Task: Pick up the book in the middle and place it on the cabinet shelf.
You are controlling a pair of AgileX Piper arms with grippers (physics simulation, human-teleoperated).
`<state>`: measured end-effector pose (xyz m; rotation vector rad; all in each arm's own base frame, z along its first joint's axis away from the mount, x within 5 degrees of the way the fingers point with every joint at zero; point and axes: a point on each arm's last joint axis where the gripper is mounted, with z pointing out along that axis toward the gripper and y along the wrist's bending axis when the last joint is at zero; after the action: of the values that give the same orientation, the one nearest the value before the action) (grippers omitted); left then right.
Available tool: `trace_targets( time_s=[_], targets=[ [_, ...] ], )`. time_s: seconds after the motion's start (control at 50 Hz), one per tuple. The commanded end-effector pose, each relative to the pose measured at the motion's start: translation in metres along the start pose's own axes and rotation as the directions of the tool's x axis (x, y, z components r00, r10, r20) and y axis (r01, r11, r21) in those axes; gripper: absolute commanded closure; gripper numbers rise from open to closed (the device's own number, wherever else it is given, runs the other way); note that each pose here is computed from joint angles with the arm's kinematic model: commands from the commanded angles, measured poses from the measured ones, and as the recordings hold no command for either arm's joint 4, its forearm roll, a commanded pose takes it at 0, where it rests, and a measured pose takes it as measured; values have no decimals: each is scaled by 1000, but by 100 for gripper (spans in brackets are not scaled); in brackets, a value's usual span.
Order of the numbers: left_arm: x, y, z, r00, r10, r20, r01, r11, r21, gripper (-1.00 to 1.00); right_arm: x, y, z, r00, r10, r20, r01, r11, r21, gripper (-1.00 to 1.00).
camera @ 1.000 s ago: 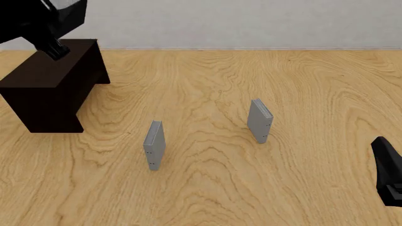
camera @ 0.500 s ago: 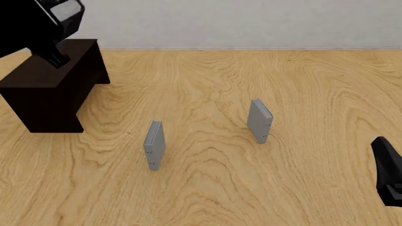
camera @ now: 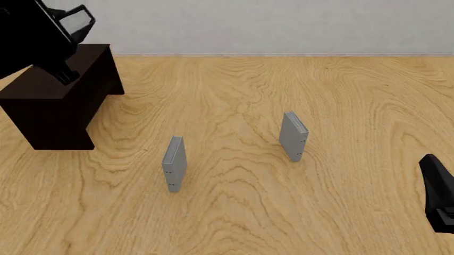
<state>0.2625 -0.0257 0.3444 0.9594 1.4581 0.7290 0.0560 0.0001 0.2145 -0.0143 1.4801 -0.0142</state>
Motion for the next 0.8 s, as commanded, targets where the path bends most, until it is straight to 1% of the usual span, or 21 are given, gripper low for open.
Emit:
trace_targets(
  time_s=[0.02,0.3,0.52,0.68,0.8],
  targets=[
    [7,-8,5,992,123,3,-123,992,-16,100,0,0,0,1000,0,0,0,1000,0,-100],
    [11,-16,8,992,123,1,-123,992,-4,100,0,0,0,1000,0,0,0,1000,0,-100],
    [14,-18,10,993,116,-6,-116,993,-3,100,0,0,0,1000,0,0,0,1000,0,-100],
    [20,-23,13,993,118,-20,-118,993,1,100,0,0,0,1000,0,0,0,1000,0,-100],
    [24,-22,17,994,107,-32,-107,994,-1,100,0,0,0,1000,0,0,0,1000,0,-100]
  ],
)
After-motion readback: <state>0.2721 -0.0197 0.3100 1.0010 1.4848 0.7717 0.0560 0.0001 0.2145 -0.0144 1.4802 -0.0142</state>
